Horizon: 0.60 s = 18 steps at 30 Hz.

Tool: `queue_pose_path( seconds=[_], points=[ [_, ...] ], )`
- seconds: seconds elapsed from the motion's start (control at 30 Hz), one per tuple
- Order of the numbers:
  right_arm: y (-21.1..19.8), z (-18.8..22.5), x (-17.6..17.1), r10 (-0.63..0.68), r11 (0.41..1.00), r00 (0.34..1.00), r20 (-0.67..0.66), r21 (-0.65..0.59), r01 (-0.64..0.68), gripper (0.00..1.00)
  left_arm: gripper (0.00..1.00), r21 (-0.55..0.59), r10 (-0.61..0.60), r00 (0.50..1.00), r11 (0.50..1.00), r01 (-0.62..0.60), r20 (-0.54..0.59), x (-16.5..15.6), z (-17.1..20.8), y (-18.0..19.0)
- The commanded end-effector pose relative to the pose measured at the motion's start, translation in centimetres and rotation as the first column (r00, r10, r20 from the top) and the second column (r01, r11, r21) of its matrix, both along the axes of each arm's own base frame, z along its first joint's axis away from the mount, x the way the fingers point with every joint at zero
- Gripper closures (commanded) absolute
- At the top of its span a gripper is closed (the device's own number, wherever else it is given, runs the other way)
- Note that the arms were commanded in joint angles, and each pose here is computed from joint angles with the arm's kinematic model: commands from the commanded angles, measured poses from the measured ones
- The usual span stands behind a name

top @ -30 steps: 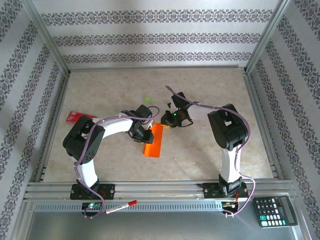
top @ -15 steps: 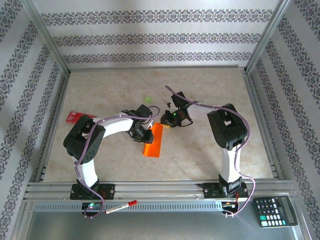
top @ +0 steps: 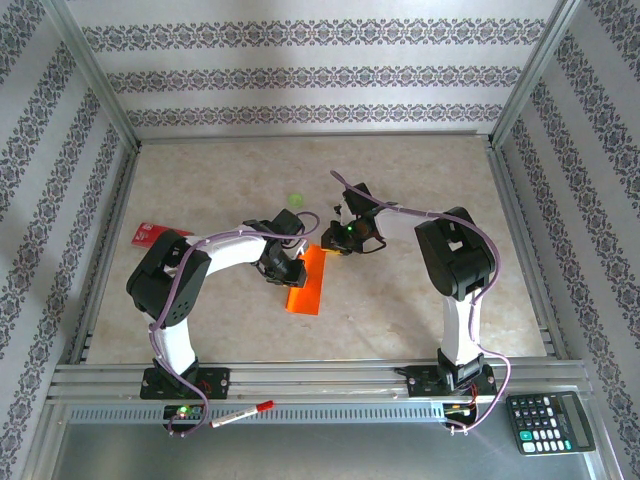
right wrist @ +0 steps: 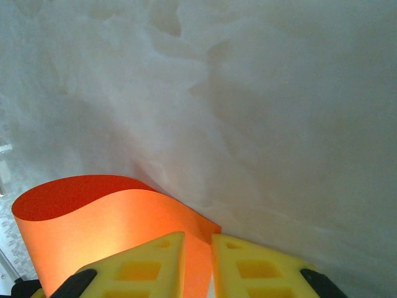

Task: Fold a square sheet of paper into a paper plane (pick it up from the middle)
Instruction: Hold the square sheet of paper at the center of the table.

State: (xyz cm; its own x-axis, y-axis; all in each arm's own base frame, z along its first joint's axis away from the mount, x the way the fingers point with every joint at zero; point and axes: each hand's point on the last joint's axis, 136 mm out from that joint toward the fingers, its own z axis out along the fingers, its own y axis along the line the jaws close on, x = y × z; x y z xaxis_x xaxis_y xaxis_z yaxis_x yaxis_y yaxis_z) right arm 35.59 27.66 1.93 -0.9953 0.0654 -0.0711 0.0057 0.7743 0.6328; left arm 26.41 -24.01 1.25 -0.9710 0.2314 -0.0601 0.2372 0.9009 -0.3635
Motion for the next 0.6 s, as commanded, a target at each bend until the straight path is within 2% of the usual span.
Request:
queue_pose_path(
  seconds=[0.0, 0.57],
  points=[
    [-0.1, 0.9, 0.8, 0.005, 1.000, 0.999, 0.054, 0.005, -0.005, 0.80, 0.79, 0.198, 0.018, 0.990, 0.980, 0.010, -0.139, -4.0, -4.3, 4.0],
    [-0.8, 3.9, 0.5, -0.013, 0.999, 0.996, 0.094, 0.032, 0.010, 0.79, 0.78, 0.204, 0.026, 0.990, 0.979, 0.003, -0.135, -4.1, -4.5, 4.2]
  ],
)
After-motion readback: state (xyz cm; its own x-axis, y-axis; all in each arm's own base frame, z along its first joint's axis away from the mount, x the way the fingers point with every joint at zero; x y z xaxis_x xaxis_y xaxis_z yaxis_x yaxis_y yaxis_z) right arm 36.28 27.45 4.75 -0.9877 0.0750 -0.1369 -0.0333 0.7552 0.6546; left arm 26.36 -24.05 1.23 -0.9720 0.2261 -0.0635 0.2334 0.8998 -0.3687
